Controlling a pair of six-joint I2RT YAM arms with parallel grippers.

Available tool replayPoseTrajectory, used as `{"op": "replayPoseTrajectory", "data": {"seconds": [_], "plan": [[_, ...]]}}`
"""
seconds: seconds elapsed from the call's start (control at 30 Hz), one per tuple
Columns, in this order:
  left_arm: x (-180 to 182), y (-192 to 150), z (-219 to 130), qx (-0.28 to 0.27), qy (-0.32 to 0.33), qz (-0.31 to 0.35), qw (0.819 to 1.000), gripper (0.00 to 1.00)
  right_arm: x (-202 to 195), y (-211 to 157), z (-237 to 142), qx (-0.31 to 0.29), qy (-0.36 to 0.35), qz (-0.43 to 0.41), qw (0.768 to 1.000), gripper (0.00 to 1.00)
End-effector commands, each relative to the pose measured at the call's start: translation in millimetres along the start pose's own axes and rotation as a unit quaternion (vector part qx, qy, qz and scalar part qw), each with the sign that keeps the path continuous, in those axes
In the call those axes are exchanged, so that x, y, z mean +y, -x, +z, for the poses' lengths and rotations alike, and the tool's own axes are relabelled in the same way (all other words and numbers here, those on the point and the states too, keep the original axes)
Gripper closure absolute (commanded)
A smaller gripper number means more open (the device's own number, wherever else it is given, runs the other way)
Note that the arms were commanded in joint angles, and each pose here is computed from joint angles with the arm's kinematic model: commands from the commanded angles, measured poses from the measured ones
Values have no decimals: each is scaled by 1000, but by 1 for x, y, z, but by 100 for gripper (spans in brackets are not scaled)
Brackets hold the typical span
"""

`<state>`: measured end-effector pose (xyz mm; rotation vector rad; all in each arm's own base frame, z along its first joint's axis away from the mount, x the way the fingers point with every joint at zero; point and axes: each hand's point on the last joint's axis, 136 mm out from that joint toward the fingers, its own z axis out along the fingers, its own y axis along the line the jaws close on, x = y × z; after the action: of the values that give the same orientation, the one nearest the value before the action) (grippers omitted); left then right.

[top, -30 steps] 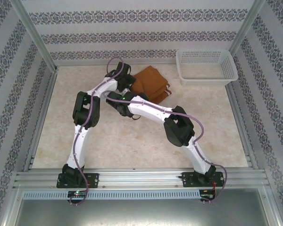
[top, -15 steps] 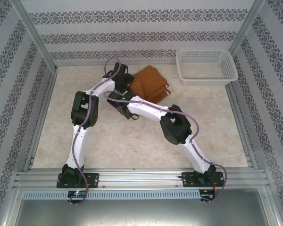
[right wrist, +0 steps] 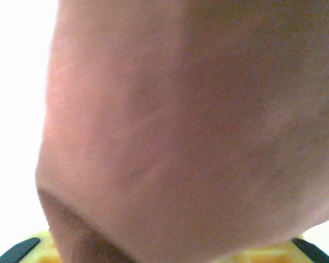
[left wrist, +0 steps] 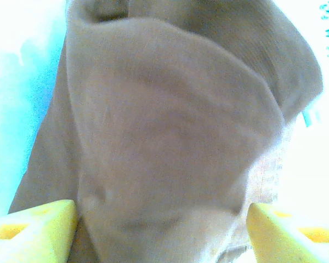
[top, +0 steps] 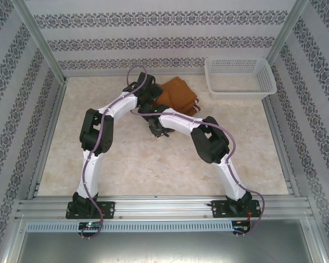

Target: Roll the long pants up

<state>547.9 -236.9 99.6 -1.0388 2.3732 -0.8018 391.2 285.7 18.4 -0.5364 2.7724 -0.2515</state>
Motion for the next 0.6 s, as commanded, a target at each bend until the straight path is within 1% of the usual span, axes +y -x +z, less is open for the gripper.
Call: {"op": "replayPoseTrajectory", "data": {"seconds": [0.0, 0.03, 0.1, 0.17, 0.2, 0.37, 0.57], "plan": [[-12, -9, -23, 7, -9, 25, 1000, 11, -26, -24, 35, 65, 31, 51, 996, 69], [-14, -8, -27, 6, -12, 26, 1000, 1, -26, -24, 34, 63, 38, 56, 996, 73], [-16, -5, -32, 4, -15, 31, 999, 0, -28, -26, 33, 62, 49, 71, 994, 85], [-17, -1, -37, 1, -12, 34, 999, 0, -29, -25, 28, 57, 63, 85, 993, 99], [-16, 1, -39, 1, -11, 34, 999, 0, -30, -26, 25, 55, 71, 92, 992, 100], [-8, 1, -41, 1, -3, 39, 999, 0, -26, -23, 0, 41, 126, 119, 984, 100], [6, 0, -28, -1, 7, 42, 999, 0, -22, -13, -48, 19, 217, 152, 964, 100]]}}
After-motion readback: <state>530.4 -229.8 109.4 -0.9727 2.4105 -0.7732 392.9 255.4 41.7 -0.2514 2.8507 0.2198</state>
